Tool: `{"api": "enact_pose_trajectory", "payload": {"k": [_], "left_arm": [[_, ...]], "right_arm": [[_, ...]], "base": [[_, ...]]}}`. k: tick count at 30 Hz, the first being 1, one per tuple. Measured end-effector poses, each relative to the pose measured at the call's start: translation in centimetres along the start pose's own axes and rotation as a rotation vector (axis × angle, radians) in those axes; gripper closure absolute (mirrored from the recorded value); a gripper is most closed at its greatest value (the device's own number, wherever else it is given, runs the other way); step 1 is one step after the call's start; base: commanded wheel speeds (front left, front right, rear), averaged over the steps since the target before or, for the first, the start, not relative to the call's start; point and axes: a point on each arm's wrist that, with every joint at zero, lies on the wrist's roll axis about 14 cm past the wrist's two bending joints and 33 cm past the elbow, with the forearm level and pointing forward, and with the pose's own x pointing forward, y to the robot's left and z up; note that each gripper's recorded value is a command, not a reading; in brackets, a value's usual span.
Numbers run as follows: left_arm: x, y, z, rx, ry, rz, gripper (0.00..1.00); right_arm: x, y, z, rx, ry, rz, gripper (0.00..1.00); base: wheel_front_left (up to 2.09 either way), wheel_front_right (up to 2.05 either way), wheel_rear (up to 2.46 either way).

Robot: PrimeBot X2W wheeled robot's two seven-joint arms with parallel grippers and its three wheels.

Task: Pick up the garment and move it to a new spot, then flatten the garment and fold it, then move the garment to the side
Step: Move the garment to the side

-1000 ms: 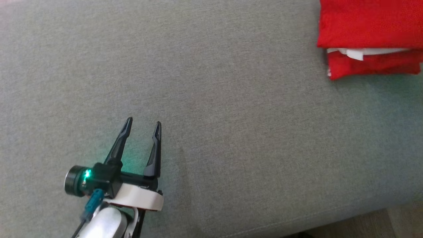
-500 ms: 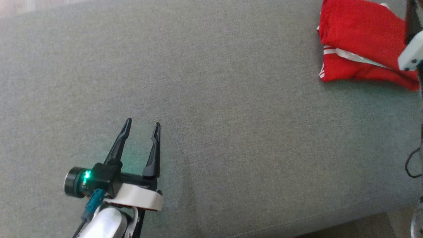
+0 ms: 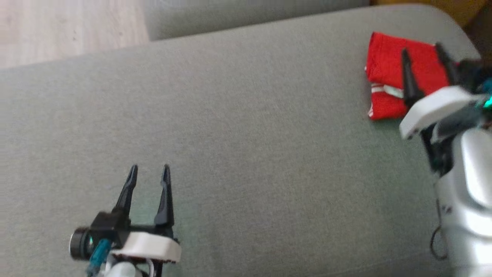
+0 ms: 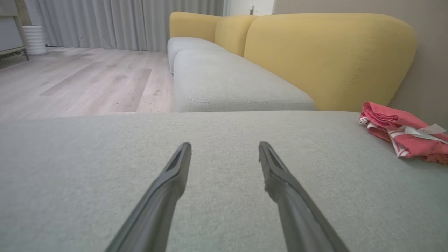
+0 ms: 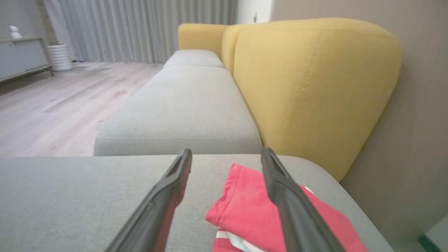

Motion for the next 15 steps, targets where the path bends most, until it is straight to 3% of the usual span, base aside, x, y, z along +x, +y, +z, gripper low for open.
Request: {"api": "enact_pose_trajectory", "payload": {"k": [8,12,15], "left_arm": [[-4.2,2.4,0.0,-0.019,-0.017,0.125,0.00],[-6.2,4.1,-0.1,-0.023,-0.023,0.199,0.00],[-7.4,4.7,-0.5,-0.038,-0.018,0.229,0.00]], "right_arm": [[-4.3,5.7,-1.0,0.074,-0.067,0.095,0.00],[-6.8,7.5,-2.9,0.050,-0.050,0.132,0.00],[-8.6,9.1,-4.1,0.115,-0.032,0.174,0.00]], "base": [[0.00,0.00,0.00],[0.00,0.00,0.00],[0.00,0.00,0.00]]}}
